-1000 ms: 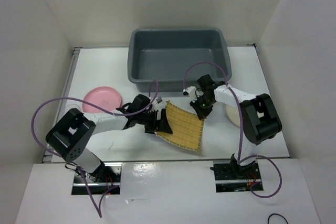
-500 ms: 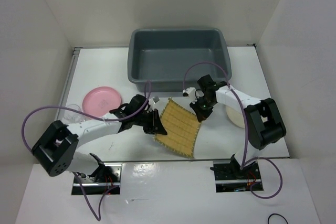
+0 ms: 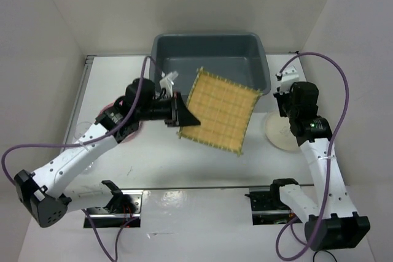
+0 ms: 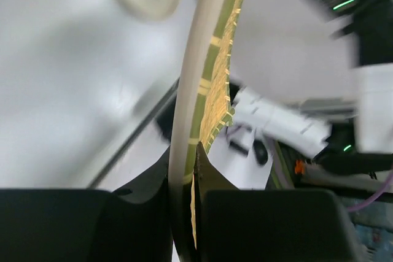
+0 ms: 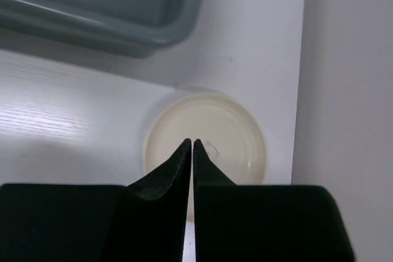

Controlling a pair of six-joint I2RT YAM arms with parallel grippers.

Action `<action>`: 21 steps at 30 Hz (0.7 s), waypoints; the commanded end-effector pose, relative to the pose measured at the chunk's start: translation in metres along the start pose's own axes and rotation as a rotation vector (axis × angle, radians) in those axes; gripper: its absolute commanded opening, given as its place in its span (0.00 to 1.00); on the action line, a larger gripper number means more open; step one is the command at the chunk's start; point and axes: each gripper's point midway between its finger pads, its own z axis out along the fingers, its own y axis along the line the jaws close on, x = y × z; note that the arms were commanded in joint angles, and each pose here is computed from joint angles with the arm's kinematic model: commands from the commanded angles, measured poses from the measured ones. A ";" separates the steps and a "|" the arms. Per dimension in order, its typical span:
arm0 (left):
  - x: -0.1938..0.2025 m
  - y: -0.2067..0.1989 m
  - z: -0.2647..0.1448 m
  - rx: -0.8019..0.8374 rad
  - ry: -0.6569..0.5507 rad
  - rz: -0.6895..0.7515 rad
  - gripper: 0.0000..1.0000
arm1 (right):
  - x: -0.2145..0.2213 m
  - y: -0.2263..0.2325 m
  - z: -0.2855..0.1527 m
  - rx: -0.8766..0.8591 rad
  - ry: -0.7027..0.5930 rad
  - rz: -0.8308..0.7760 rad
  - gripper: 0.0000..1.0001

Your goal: Place the mixed dishes into the plastic bin

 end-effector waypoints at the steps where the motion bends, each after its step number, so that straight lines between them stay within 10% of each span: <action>1: -0.083 -0.067 -0.002 0.164 -0.174 0.103 0.00 | 0.040 -0.034 0.002 0.164 0.097 0.133 0.08; 6: -0.181 -0.057 0.041 0.167 -0.229 0.039 0.00 | 0.052 -0.065 -0.001 0.305 0.115 0.189 0.09; 12: -0.277 0.049 0.125 0.036 -0.247 -0.133 0.00 | 0.055 -0.064 0.000 0.255 0.126 0.190 0.07; 18: -0.288 0.161 0.189 -0.117 -0.179 -0.268 0.00 | 0.065 -0.070 0.002 0.271 0.161 0.205 0.04; 21: -0.293 0.156 0.200 0.021 -0.158 -0.358 0.00 | 0.067 -0.069 0.004 0.267 0.171 0.205 0.04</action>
